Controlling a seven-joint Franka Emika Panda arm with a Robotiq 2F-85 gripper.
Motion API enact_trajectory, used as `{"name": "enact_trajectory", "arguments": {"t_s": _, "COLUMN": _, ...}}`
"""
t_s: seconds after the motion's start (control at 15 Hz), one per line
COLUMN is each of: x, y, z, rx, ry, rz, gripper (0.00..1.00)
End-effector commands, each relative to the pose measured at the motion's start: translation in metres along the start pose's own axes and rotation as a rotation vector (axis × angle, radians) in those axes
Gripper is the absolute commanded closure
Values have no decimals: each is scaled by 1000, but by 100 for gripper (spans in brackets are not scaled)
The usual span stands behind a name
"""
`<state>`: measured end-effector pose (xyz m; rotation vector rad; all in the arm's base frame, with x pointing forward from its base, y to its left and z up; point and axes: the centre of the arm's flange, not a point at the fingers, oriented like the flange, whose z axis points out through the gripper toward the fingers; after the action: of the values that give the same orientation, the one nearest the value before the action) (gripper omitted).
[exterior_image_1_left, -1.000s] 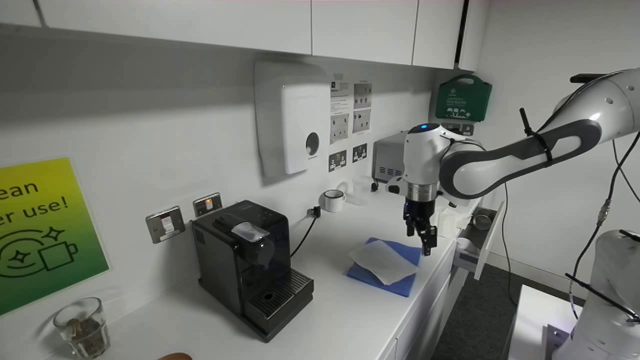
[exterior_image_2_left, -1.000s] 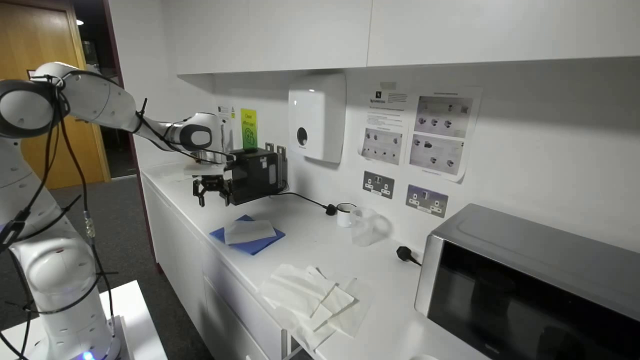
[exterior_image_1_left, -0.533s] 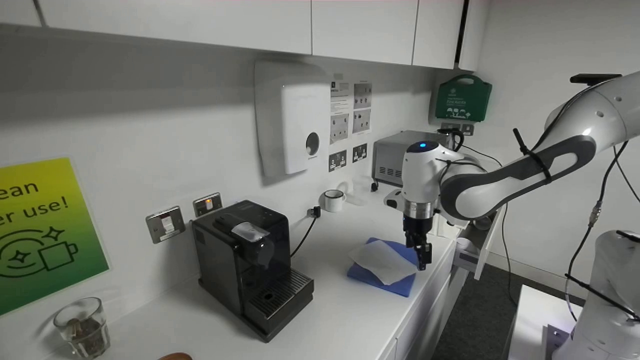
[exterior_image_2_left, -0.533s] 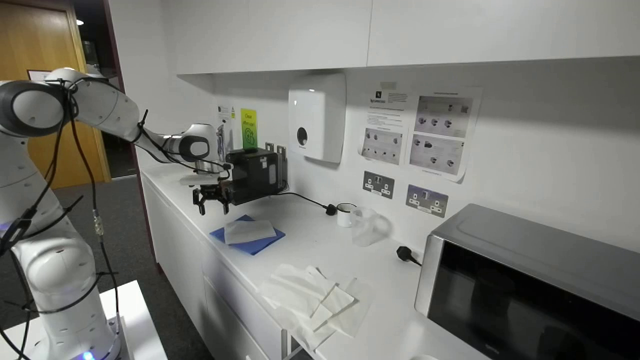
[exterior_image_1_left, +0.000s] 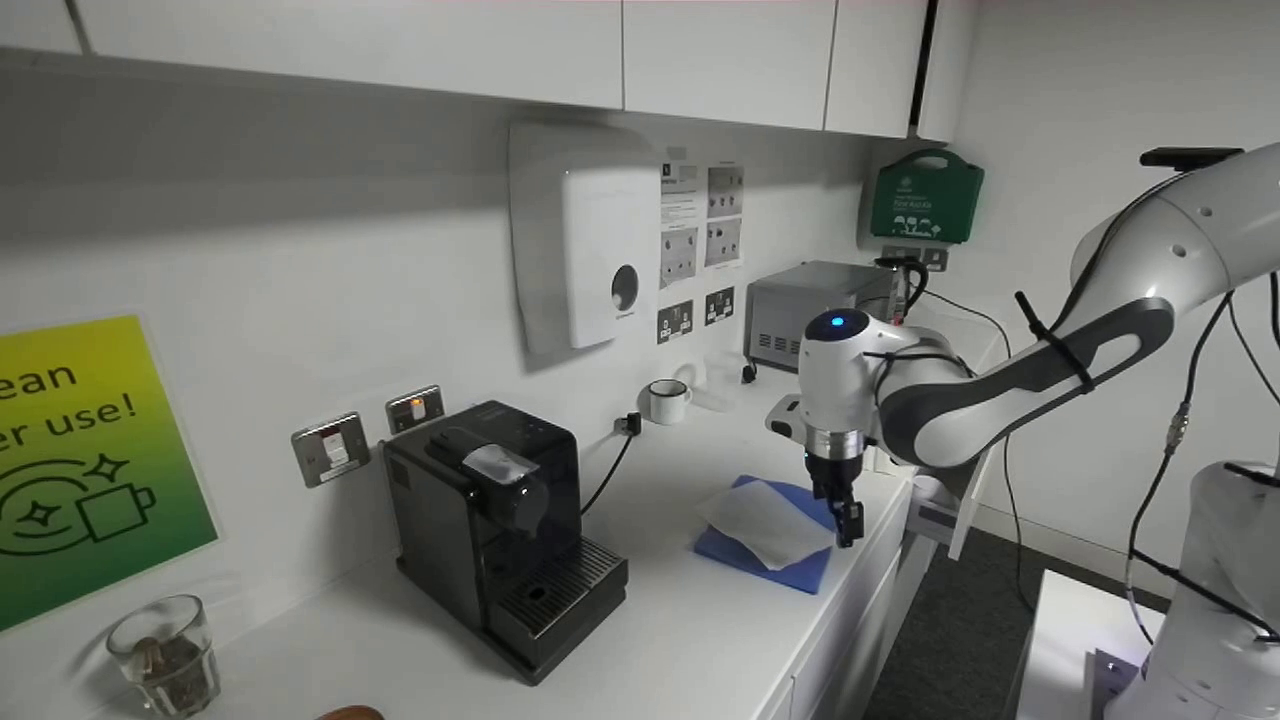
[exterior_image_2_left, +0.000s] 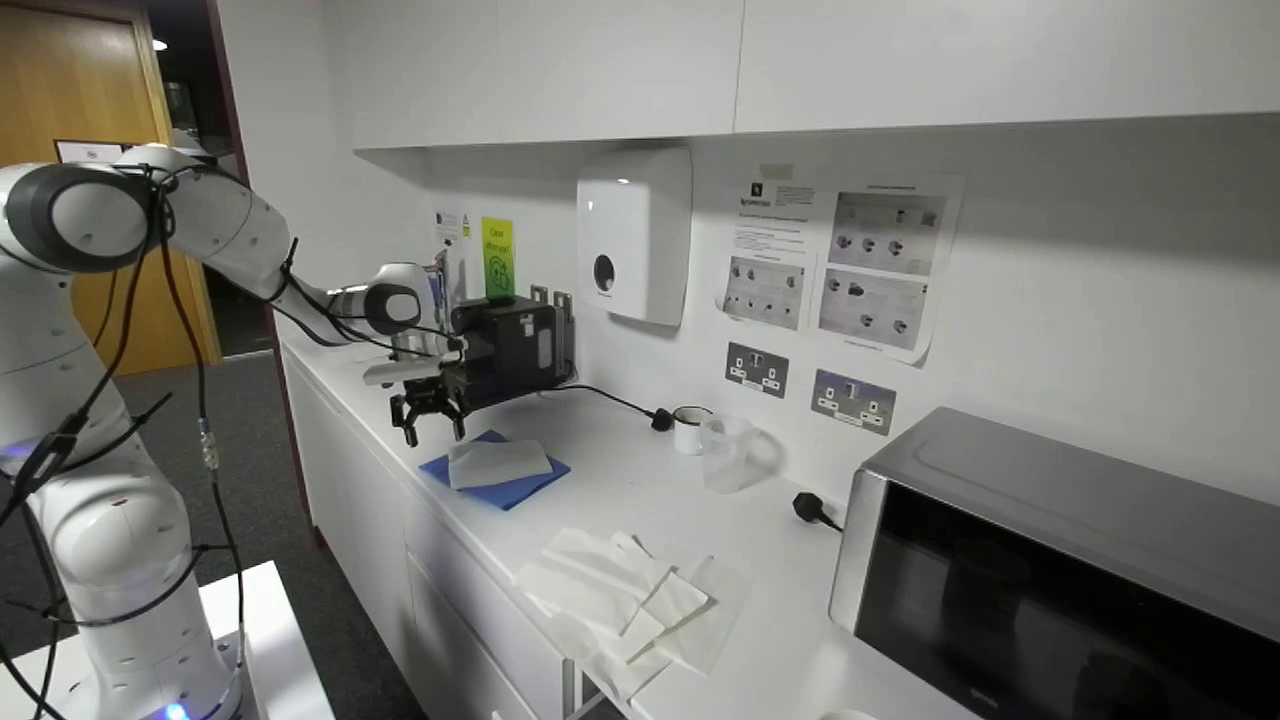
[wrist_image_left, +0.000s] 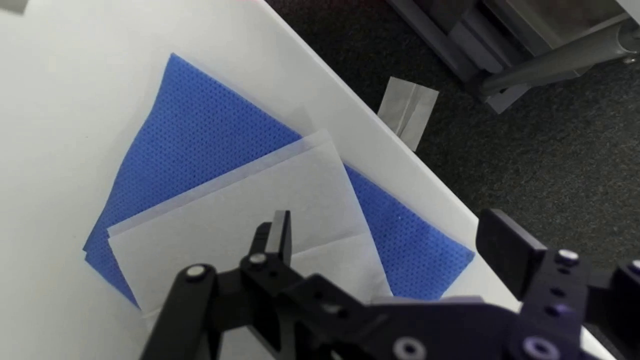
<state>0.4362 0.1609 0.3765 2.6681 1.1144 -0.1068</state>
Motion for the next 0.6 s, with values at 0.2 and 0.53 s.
{"name": "enact_trajectory", "arguments": {"t_s": 0.2, "x": 13, "y": 5, "z": 21, "rx": -75, "ry": -30, "rz": 42, "gripper": 0}}
{"name": "enact_trajectory", "arguments": {"t_s": 0.53, "x": 29, "y": 8, "z": 34, "rx": -63, "ry": -34, "rz": 81, "gripper": 0}}
